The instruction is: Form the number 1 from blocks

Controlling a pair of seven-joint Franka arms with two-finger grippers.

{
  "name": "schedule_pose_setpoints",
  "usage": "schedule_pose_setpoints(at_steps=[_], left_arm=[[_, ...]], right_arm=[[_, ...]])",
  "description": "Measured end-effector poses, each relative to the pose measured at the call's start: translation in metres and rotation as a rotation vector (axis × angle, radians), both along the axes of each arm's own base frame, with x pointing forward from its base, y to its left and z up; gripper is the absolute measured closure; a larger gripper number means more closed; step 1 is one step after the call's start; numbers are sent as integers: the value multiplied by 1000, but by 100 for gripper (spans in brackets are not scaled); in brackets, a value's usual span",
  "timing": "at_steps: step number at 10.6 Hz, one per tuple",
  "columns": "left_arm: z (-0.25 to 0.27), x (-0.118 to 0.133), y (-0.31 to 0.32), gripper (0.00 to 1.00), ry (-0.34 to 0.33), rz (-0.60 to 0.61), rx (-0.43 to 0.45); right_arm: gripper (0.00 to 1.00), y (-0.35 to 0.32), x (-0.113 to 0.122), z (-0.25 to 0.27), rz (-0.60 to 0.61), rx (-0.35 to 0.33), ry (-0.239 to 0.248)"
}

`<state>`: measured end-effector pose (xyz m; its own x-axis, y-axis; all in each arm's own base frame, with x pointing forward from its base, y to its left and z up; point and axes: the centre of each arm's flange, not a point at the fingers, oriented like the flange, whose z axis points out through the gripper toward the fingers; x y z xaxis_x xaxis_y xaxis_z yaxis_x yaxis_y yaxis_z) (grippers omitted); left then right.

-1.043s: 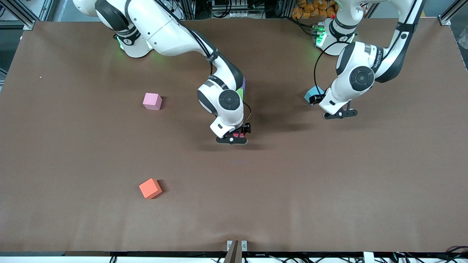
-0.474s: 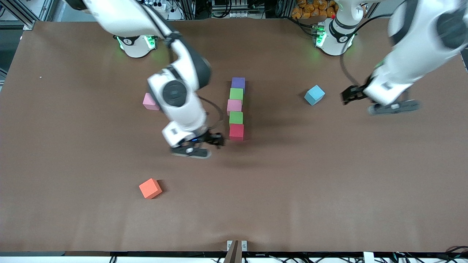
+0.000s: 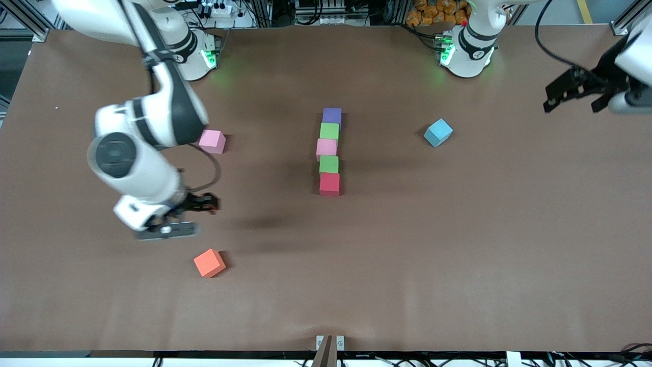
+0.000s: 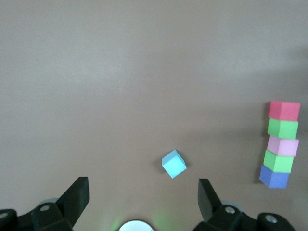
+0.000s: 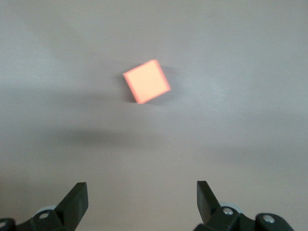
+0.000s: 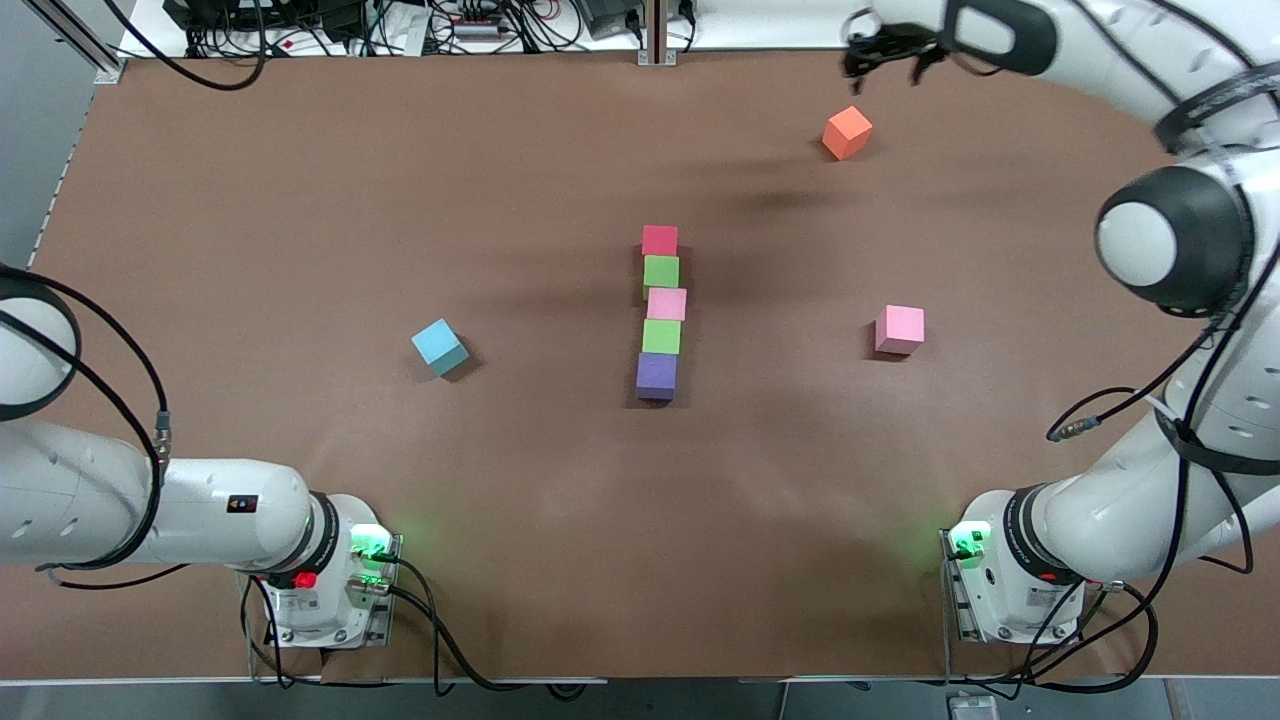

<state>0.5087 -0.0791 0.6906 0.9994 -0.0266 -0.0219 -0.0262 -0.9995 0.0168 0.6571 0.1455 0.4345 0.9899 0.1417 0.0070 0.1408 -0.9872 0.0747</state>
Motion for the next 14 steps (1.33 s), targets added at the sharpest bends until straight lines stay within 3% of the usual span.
schedule_pose_setpoints(at_steps=[4,9,14], left_arm=[[30,-24,-33,0,6,-69,16],[29,-20,-12,0,11,-32,14],[27,-17,5,0,20,-26,12]], right_arm=[[0,-71,-32,90,-20,12,-37],[0,-117,-89,208,-63,23,-34],[0,-133,-100,227,-50,23,-23]])
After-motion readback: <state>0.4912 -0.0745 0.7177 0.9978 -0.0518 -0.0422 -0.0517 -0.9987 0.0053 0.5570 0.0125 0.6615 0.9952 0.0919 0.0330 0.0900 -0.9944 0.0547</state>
